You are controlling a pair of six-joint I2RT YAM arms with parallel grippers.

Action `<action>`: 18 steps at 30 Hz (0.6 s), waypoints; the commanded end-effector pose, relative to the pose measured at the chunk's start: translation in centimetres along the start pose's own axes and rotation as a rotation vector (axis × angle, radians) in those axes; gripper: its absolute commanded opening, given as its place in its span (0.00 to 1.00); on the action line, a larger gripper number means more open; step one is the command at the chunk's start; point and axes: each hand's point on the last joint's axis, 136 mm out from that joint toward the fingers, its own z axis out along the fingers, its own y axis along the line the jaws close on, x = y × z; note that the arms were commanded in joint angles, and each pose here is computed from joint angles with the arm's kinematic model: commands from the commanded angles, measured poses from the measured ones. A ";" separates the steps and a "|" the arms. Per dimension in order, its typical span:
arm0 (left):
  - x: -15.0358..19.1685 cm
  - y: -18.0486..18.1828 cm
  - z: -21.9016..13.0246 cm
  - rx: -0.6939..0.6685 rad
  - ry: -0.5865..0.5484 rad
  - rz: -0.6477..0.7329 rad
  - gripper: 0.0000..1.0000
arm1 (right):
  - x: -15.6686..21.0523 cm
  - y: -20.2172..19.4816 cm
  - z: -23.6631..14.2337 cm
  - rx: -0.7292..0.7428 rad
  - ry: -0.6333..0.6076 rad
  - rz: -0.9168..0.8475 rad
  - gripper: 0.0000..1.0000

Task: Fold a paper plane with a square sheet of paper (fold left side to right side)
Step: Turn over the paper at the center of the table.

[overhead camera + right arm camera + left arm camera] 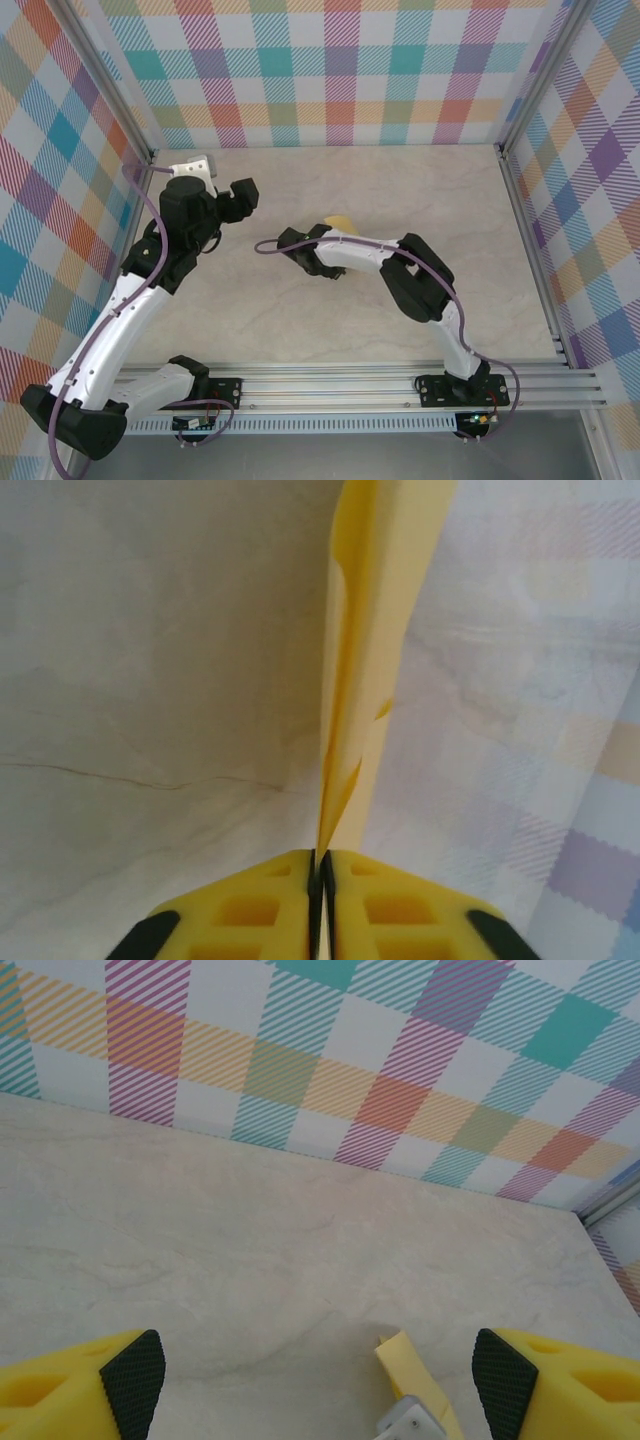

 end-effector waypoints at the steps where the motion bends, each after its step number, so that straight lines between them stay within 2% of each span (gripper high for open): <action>1: 0.7 0.3 0.4 -0.021 0.039 -0.008 0.83 | 0.8 0.7 -1.9 -0.108 0.029 0.077 0.25; 4: 1.5 1.2 1.5 -0.075 0.083 -0.040 0.85 | 0.9 1.3 -4.2 -0.262 -0.016 0.165 0.39; 8: 3.8 1.3 4.4 -0.049 0.200 -0.121 0.86 | 1.7 -0.4 -6.9 -0.355 -0.086 0.234 0.57; 13: 8.9 -1.7 9.4 0.150 0.405 -0.228 0.83 | 3.9 -4.5 -7.7 -0.523 -0.165 0.448 0.71; 16: 12.2 -4.7 12.6 0.320 0.530 -0.302 0.78 | 4.8 -6.4 -7.1 -0.700 -0.228 0.600 0.79; 18: 14.6 -6.1 14.4 0.386 0.608 -0.338 0.74 | 5.3 -7.6 -6.4 -0.808 -0.261 0.705 0.82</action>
